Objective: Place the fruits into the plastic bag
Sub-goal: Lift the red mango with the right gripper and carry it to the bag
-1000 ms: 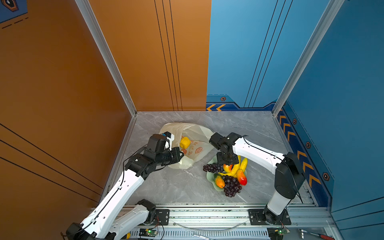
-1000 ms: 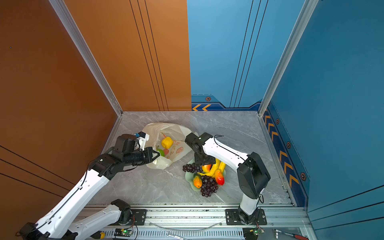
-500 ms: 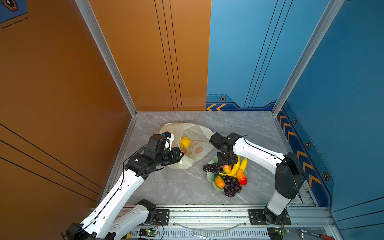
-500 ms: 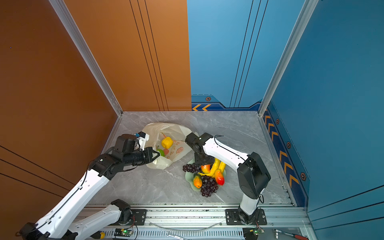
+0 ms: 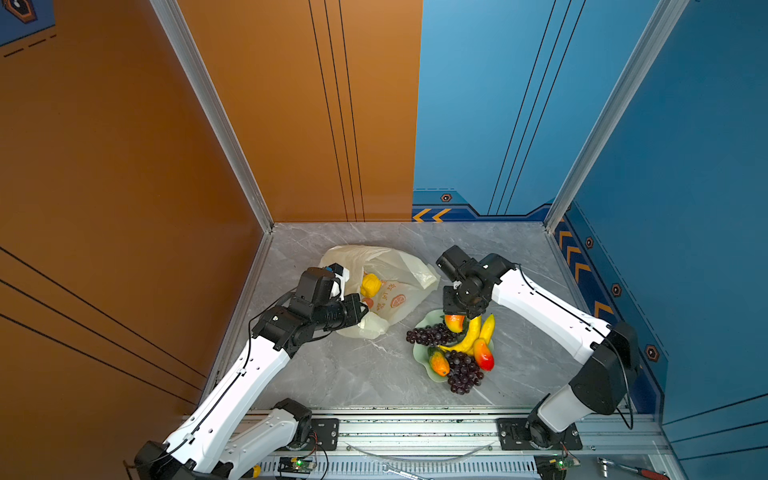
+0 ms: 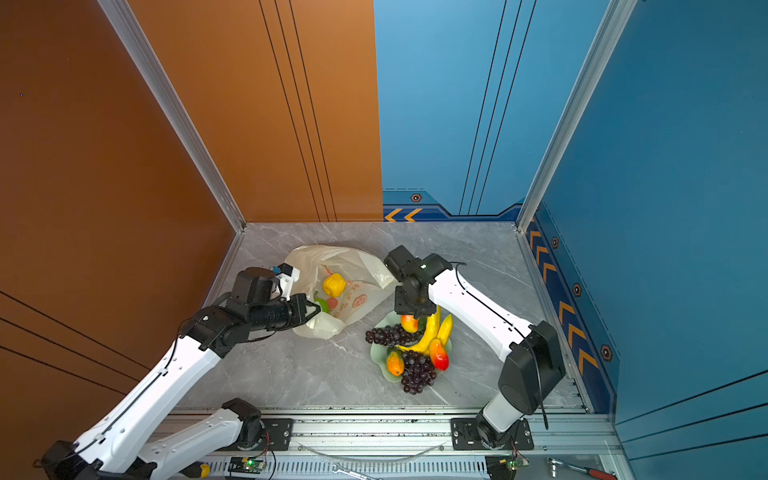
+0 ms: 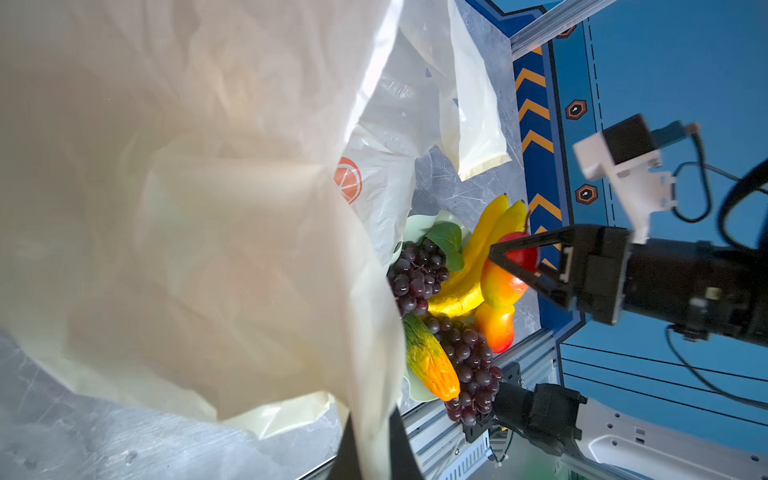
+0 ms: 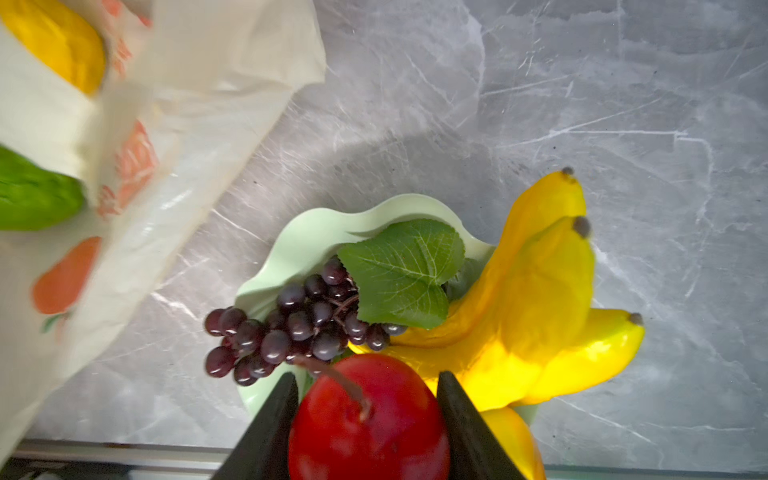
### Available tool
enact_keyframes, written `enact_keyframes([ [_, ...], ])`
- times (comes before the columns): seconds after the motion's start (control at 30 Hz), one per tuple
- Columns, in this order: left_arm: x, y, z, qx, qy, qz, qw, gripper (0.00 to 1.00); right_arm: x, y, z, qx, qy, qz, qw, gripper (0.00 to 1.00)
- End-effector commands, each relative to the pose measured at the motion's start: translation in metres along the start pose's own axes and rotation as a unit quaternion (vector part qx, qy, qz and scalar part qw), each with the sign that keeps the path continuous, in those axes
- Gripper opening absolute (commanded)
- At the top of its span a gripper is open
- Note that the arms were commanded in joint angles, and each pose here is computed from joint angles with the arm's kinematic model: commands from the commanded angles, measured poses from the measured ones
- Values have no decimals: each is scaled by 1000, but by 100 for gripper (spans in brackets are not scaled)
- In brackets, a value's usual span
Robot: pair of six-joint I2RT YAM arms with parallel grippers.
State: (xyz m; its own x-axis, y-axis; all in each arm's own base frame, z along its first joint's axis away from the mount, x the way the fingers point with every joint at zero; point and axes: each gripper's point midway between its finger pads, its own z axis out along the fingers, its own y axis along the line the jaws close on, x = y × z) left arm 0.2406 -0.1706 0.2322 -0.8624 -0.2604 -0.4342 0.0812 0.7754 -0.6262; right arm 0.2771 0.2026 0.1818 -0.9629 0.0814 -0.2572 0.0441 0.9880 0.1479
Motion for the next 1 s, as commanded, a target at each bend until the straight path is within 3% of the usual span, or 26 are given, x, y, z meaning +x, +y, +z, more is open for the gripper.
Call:
enact_keyframes([
  [0.0,-6,-7,-6,7,-14,6,1000,0,-7,26,-32,-81,-11,32,996,44],
  [0.17,-6,-9,-8,10,-15,9,1000,0,-18,78,-60,-219,-13,70,973,44],
  [0.37,-6,-10,-10,14,-17,10,1000,0,-29,134,-75,-329,-2,84,941,44],
  [0.63,-8,-12,-13,17,-22,10,1000,0,-32,187,-54,-386,42,71,919,44],
  [0.97,-5,-11,-15,17,-25,6,1000,0,-47,204,-3,-368,68,65,925,44],
])
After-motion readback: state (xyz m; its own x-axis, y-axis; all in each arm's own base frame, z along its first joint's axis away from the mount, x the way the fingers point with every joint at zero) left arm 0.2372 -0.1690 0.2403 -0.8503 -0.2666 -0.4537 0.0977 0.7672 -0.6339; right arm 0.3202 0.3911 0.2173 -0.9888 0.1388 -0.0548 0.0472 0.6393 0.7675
